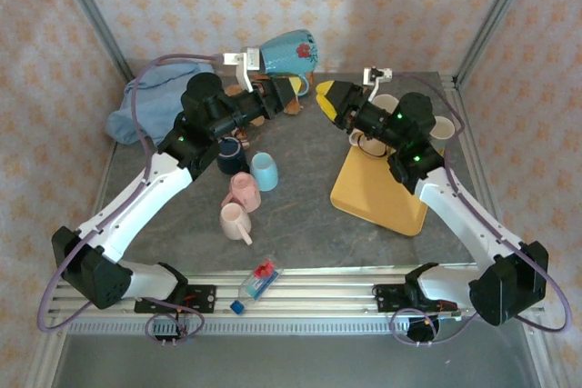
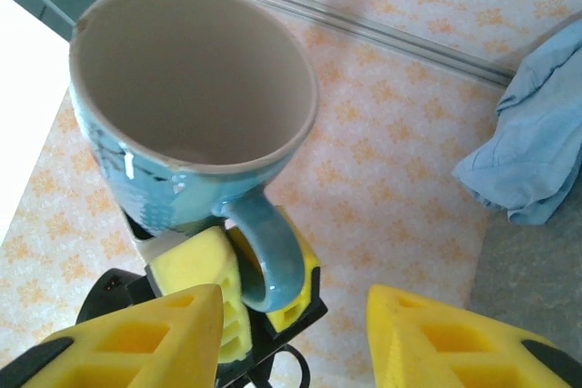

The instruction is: Turn the mug right side up

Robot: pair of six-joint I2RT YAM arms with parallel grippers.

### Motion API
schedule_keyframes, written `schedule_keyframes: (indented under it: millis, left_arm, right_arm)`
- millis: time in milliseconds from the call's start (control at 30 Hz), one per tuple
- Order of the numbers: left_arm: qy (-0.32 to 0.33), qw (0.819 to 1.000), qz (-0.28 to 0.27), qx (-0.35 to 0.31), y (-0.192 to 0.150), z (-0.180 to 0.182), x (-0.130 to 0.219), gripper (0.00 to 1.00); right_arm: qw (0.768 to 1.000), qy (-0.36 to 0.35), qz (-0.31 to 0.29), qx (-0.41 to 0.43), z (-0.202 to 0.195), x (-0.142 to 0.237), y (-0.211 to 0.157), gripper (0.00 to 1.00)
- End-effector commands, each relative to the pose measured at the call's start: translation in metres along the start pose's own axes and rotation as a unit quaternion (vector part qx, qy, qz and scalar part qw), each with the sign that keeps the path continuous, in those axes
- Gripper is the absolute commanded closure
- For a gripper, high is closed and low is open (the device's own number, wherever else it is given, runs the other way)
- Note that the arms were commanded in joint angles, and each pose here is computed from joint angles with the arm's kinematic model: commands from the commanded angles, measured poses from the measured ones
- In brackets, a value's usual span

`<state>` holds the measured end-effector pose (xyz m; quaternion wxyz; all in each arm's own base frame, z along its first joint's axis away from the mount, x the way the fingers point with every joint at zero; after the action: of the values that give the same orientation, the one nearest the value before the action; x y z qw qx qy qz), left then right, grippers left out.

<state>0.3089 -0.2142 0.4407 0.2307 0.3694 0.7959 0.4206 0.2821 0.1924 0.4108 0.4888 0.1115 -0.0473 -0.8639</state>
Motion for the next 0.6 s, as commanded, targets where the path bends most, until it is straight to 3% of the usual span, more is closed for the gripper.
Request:
schedule_keyframes:
  millis: [0,400,567]
  left_arm:
    - [-0.058,0.996,-0.066,-0.026,0.036,-0.027,0.007,1.00]
    - [-0.074,0.995,-0.071,0.001,0.038,-0.024,0.000,1.00]
    - [-0.082,0.994,-0.076,0.009,0.040,-0.025,-0.001,1.00]
  right_arm:
    - [0.998,0.052,-0.010,0.013,0.018,-0.002,0.001,0.55]
    - [0.997,0.080,-0.013,0.007,0.018,-0.014,0.000,0.68]
    - [0.997,0.072,-0.022,-0.005,0.012,-0.017,0.001,0.68]
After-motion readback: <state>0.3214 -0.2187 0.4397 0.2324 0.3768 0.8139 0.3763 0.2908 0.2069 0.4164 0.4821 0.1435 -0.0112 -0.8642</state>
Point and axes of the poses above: each hand's point on the last joint's axis, 136 mm out from that joint toward the fingers, its own x axis back along the fingers, its own z axis along the line the jaws close on, y = z × x, the point moved 7 cm from there along x, back along the fingers, and after that the axes turned 8 degrees about -x, right-handed, at the moved point
